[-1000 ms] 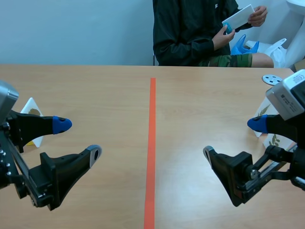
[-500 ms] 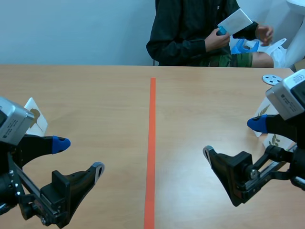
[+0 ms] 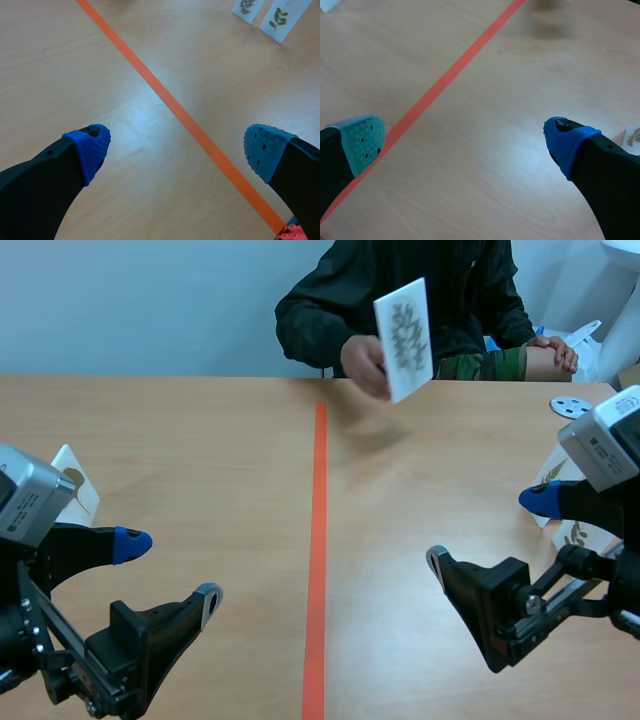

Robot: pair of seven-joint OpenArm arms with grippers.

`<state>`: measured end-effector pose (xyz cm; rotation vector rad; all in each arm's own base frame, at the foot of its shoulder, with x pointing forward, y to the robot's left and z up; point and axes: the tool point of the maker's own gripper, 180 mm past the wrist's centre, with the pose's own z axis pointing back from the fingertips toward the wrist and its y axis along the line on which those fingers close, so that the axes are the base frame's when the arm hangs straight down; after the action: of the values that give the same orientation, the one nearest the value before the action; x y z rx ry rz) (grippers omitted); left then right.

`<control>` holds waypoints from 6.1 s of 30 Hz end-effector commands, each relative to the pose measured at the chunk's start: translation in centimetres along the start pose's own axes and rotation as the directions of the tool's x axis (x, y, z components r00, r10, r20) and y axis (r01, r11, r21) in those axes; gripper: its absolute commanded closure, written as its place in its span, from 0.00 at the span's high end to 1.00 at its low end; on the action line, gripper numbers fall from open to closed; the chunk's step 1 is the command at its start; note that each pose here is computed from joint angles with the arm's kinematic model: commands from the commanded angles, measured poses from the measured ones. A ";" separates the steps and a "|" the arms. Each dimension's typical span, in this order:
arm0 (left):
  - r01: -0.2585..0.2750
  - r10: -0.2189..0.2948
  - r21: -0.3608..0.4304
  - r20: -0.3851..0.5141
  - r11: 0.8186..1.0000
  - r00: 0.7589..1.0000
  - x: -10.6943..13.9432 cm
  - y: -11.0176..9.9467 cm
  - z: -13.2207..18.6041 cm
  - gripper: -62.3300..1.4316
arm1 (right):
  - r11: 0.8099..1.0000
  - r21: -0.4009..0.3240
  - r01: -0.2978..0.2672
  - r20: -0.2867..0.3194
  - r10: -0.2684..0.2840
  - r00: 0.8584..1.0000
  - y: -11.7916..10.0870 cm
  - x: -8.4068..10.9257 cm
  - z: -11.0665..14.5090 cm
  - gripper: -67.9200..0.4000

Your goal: Sort the leaf by its shape. The table is split by an orange tape line. A compound leaf with several leaflets goes to the left side, a simple leaf with one blade goes to the right side. Return to the home posture when a red brick is placed on the table.

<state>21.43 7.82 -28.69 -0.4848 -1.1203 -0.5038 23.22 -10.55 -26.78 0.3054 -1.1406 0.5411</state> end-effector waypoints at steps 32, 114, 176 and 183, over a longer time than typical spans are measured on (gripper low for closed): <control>0.009 -0.009 -0.003 0.063 1.000 0.998 1.7 -0.2 0.0 0.92 | 1.000 -0.008 -0.011 0.034 0.012 0.999 -0.4 1.1 0.0 1.00; 0.008 -0.008 -0.003 0.067 1.000 0.998 1.9 -0.1 -0.1 0.92 | 0.877 0.446 -0.177 0.054 0.171 0.984 9.3 -4.6 -11.7 0.82; 0.010 -0.009 -0.002 0.098 1.000 0.995 2.4 -0.1 0.0 0.92 | 0.997 -0.075 0.021 0.072 -0.015 0.997 -7.3 -2.0 -4.3 0.04; 0.011 -0.011 -0.002 0.097 1.000 0.995 2.4 -0.1 0.0 0.92 | 0.973 -0.227 0.042 0.012 -0.040 0.999 -11.0 -3.4 -3.0 0.04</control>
<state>21.80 7.71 -27.80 -0.4990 -1.1697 -0.4947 29.73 -18.56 -31.86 0.1477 -1.1494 0.3712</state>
